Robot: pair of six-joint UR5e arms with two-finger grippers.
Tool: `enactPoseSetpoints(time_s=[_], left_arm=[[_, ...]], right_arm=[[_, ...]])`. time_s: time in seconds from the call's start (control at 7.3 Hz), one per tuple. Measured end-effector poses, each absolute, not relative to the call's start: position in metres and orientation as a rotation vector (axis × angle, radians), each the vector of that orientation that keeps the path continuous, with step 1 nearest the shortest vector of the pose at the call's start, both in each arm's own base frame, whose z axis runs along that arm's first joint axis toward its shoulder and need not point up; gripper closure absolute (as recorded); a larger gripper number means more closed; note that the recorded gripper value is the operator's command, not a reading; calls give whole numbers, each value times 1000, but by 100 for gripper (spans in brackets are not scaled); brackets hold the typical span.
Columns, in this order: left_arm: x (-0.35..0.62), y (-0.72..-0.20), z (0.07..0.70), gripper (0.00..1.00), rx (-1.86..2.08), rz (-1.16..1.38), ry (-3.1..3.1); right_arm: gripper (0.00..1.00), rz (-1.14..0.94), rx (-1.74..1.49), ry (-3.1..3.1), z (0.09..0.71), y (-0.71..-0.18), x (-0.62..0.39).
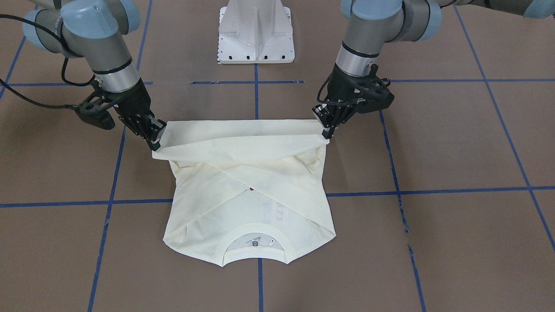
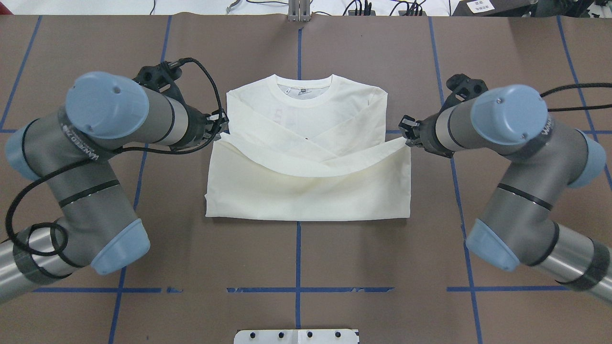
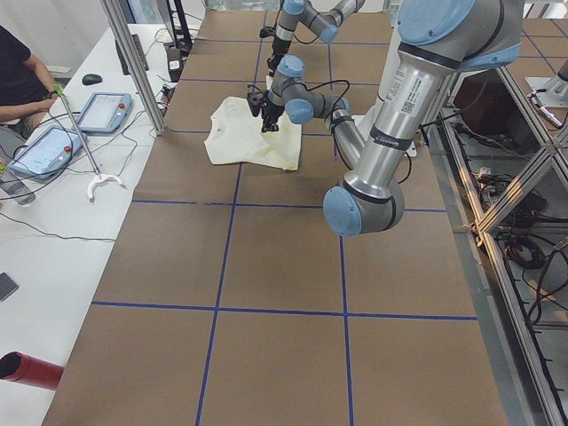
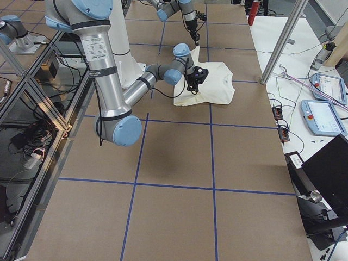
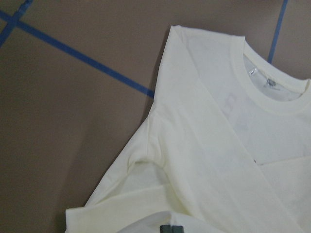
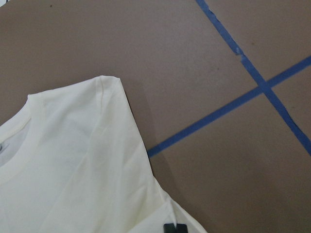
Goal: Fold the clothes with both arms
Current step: 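Lift the hem with both grippers and fold it toward the collar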
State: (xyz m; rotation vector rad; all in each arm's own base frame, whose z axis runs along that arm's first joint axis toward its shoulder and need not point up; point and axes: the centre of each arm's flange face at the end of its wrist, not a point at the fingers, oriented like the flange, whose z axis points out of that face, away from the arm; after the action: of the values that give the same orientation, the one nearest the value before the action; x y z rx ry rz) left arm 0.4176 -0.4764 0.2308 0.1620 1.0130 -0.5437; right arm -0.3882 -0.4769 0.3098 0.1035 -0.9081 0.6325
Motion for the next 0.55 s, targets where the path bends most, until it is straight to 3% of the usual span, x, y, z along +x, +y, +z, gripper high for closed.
enactPoseSetpoints(time_s=[0.55], left_arm=[[452,-570,290,100,249,-601,994]], right_arm=[[100,641,119,-772,354,-575,-426]])
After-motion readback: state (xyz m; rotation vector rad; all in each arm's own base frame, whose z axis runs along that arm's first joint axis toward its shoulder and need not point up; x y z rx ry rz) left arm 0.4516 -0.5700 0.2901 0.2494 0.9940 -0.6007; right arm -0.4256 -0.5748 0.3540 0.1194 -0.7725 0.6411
